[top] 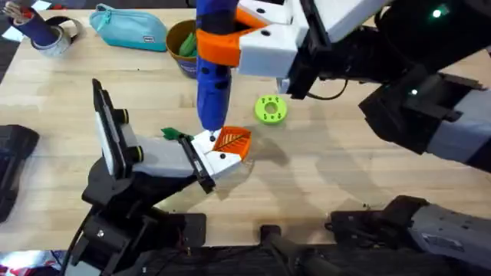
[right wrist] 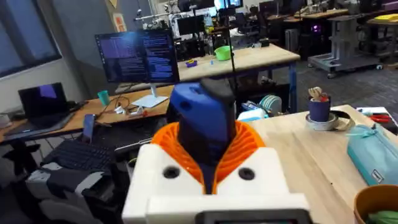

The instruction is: Pick up the gripper from the table and insert it into the empty holder that is missing its gripper. Then pick up a screw, insert it into the mounting hole, and use the screwdriver to tighten it. Finally, clean up the table by picking up the vegetable and placing it into the bucket.

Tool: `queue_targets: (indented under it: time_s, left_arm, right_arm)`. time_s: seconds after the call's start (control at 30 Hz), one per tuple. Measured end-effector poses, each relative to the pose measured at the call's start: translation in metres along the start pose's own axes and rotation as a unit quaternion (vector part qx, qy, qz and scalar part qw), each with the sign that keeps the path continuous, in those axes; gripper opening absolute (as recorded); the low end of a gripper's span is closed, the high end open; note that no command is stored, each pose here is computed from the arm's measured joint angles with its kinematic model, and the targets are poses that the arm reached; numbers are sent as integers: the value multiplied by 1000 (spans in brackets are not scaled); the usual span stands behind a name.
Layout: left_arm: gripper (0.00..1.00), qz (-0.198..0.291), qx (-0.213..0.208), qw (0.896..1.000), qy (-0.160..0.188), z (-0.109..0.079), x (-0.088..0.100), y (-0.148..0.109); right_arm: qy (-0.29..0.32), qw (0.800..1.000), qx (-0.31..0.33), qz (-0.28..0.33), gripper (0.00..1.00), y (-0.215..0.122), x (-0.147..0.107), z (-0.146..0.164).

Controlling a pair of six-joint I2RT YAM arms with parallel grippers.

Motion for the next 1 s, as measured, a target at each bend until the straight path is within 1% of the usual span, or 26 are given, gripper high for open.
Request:
queue_targets:
  time_s: [0.27,0.83,1.0]
  left_arm:
    - [16,0,0,1000,0,0,0,0]
    - [16,0,0,1000,0,0,0,0]
    - [16,0,0,1000,0,0,0,0]
  right_arm:
    - [20,1000,5,16,43,2,-9,3]
    - [20,1000,5,16,42,2,-8,3]
    - [11,1000,6,7,43,2,-4,4]
Point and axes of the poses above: each hand's point on the last joint's axis, 136 mm out from that joint toward the fingers, its own y axis out along the fingers, its own z axis along the line the jaws close on, x = y × z, the point moved 4 cm from there along -y, back along the fingers, and after that the axes turned 15 degrees about -y, right-handed, at the moved point
